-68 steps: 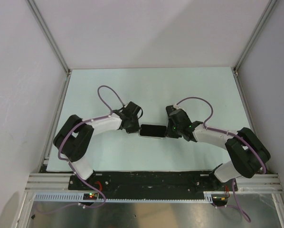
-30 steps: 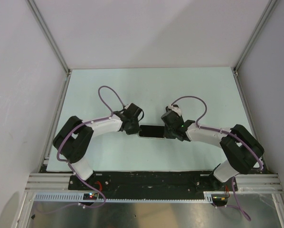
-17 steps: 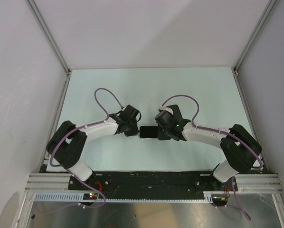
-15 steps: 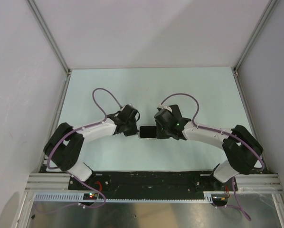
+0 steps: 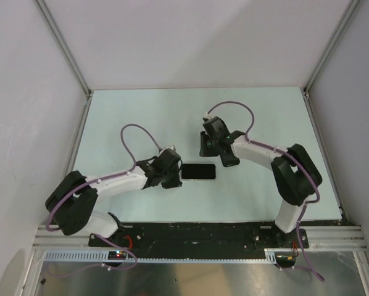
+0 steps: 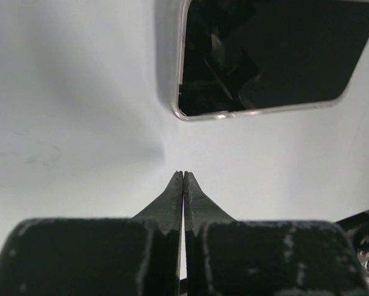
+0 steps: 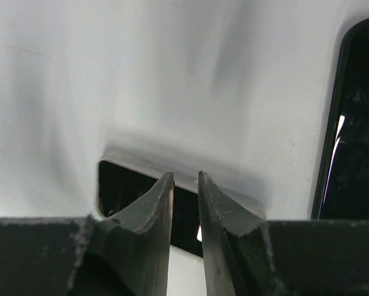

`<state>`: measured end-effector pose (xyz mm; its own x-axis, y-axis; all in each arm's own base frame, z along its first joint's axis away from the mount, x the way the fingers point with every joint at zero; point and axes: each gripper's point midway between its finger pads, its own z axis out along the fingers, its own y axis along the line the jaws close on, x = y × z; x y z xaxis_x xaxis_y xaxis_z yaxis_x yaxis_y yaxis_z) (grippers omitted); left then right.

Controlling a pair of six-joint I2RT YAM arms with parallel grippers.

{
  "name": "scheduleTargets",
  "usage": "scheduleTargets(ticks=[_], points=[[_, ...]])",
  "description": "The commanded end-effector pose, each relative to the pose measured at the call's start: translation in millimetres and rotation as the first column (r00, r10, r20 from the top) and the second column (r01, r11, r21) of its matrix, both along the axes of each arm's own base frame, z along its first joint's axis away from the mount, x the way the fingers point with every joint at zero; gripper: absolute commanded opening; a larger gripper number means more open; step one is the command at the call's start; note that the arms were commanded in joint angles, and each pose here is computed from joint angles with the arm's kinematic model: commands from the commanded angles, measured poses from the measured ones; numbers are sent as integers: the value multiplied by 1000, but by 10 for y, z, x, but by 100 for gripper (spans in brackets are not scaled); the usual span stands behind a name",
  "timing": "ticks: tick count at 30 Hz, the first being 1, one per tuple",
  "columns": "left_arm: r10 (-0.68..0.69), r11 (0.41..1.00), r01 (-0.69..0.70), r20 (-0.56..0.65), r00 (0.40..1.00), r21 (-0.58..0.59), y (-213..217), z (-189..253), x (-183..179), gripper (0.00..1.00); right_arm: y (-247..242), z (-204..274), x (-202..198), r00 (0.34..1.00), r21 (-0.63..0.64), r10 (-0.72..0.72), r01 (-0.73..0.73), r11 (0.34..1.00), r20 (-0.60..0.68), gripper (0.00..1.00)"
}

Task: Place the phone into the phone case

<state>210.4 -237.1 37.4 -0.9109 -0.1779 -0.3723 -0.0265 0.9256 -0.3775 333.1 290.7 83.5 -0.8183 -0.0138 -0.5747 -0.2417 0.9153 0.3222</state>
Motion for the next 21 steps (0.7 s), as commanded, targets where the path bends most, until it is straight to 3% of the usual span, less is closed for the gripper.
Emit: scheduleTargets(ticks=[1,11,21], points=[[-6,999,7,10,1000,-53,-291,99,-18,0,31,-209,93,998,-26,57,-58,998,-36,27],[-3,999,3,-4,1000,-33,-494,-21,176,0,-113,-603,-71,989,-103,36,-51,993,-147,23],[86,996,-86,2,996,3,-113,-93,610,0,-218,-688,-606,973,-81,42,-62,995,-228,19]])
